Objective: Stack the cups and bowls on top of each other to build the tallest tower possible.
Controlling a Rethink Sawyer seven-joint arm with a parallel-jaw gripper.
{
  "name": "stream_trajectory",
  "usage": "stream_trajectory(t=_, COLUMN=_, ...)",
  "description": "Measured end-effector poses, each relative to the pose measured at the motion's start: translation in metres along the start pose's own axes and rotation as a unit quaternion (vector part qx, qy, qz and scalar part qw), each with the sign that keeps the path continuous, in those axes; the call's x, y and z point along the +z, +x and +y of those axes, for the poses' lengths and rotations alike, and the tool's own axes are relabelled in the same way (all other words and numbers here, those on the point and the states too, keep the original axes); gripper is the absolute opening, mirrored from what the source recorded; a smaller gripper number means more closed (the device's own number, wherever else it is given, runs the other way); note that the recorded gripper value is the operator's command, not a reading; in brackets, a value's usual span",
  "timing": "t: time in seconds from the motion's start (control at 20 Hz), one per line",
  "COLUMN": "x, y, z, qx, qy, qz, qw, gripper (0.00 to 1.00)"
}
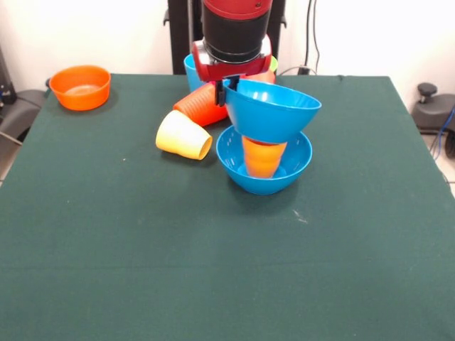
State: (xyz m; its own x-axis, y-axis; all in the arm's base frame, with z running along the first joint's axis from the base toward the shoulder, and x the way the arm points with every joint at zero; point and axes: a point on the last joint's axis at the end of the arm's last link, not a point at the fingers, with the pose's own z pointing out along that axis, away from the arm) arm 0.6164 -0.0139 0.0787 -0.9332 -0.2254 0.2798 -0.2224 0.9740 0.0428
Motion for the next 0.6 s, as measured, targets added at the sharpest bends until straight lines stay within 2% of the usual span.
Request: stream_trajectory(t=0.6, x=0.011, y=0.013, z=0.008, qx=0.001, qy=-0.015, qz=0.016, qw=0.9998, gripper=0.00)
